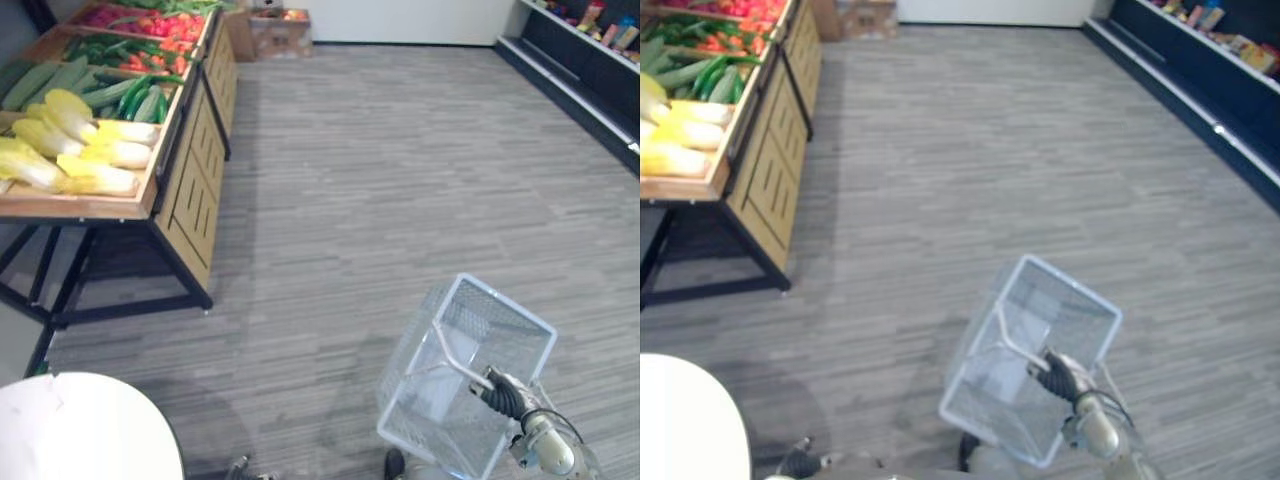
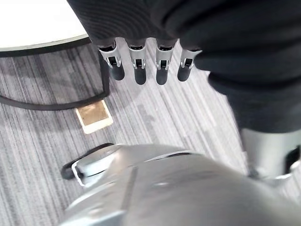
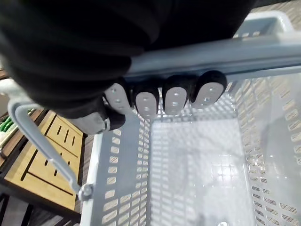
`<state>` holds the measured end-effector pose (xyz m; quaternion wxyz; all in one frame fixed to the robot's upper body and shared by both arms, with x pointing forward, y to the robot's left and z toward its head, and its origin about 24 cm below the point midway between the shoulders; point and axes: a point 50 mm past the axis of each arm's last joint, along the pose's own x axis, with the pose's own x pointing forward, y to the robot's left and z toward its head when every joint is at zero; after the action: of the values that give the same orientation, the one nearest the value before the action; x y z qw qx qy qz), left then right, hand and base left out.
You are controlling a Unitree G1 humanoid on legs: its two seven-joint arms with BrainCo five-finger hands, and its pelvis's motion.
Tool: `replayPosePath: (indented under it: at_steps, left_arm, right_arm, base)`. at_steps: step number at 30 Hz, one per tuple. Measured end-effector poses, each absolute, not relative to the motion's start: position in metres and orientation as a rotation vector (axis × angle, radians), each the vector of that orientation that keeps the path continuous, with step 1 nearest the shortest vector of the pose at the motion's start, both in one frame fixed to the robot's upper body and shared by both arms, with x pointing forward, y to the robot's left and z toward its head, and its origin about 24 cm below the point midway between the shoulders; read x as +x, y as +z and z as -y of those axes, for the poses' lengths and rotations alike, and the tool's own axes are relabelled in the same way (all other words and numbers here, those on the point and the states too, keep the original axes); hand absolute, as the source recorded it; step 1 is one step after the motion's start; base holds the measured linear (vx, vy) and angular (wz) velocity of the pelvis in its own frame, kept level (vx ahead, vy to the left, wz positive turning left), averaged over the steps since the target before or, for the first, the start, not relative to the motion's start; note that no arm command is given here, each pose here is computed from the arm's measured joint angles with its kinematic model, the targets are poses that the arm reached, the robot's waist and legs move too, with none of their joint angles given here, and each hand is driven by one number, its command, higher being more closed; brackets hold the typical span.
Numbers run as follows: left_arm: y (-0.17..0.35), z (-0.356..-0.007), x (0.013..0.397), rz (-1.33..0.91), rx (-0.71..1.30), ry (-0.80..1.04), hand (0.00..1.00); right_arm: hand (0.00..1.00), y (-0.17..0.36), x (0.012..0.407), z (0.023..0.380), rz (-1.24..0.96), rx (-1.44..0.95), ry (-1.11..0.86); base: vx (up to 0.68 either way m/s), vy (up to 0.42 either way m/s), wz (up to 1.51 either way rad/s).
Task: Pick vegetable in the basket
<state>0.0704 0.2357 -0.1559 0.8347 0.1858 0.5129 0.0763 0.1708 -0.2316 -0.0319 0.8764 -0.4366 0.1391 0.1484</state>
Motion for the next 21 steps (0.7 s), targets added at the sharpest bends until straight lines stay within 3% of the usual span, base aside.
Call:
replayPosePath:
  at_steps: [8,16,21]
  left_arm:
    - [-0.162,-0.231,0.038,-1.183,0.311,0.232,0.0]
    - [-0.166,-0.225,0.012,-1.264,0.267,0.271,0.0]
    - [-0.159,-0.241,0.035,-1.18,0.325,0.309,0.0]
  right_arm:
    - [1.0,-0.02,0.189,0.238,-0.254,-0.962,0.285]
    - [1.0,-0.039,0.183,0.222,-0.313,-0.908,0.319]
    - [1.0,-0.047,0.182,0.196,-0.293,-0.88,0.378]
  base:
    - [0.12,0.014,0.12]
    - [0.5,0.275,0.01]
    - [0.64,0.318,0.13]
